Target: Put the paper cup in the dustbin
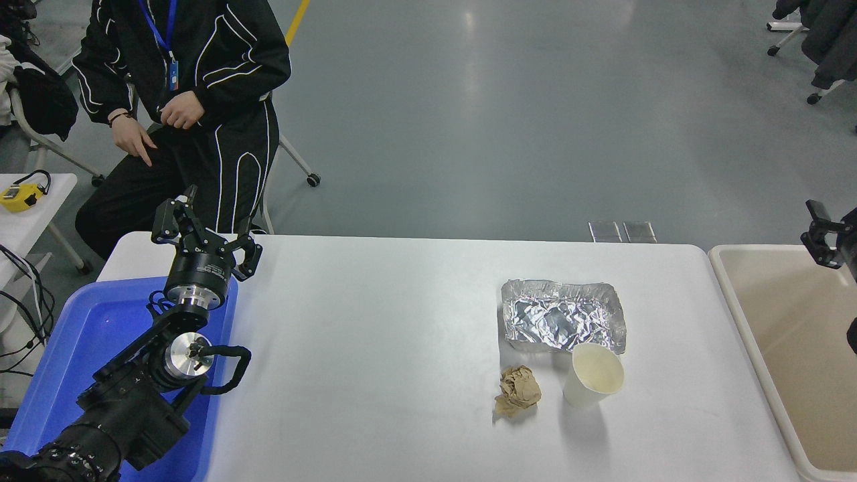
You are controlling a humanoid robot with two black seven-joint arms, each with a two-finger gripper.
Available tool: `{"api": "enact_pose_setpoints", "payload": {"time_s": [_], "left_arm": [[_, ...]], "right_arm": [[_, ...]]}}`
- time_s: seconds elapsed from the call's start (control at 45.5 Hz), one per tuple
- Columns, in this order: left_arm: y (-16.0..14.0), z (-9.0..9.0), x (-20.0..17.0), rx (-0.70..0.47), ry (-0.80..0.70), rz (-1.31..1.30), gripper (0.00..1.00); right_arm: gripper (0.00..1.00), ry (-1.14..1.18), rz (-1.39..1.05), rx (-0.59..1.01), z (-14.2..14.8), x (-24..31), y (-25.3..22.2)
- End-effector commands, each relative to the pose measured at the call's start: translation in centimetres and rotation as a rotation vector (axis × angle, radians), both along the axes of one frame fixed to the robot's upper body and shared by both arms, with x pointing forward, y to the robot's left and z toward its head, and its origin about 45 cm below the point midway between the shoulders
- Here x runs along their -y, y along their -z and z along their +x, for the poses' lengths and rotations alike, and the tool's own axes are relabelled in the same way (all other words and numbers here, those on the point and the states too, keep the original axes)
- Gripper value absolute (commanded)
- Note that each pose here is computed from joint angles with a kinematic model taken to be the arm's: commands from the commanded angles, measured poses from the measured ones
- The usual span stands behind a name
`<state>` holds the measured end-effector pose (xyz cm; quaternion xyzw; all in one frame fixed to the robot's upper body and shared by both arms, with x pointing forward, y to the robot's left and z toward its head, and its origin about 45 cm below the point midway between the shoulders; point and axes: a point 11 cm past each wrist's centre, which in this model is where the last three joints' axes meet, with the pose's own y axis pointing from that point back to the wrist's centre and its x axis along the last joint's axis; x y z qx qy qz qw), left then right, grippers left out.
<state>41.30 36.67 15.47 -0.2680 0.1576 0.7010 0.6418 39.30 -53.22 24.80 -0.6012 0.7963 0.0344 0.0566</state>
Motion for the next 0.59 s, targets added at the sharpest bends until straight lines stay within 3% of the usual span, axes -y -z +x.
{"api": "enact_pose_setpoints", "payload": {"time_s": [0.0, 0.418, 0.571], "left_arm": [[0.0, 0.0, 0.0, 0.0, 0.0, 0.0, 1.0], [0.0, 0.0, 0.0, 0.0, 0.0, 0.0, 1.0], [0.0, 0.0, 0.0, 0.0, 0.0, 0.0, 1.0]], "right_arm": [[0.99, 0.019, -0.011, -0.017, -0.4, 1.0, 0.3], [0.99, -0.122, -0.129, -0.076, 2.3, -2.6, -0.4], [0.99, -0.334, -0.465, -0.238, 4.8, -6.0, -1.6]]}}
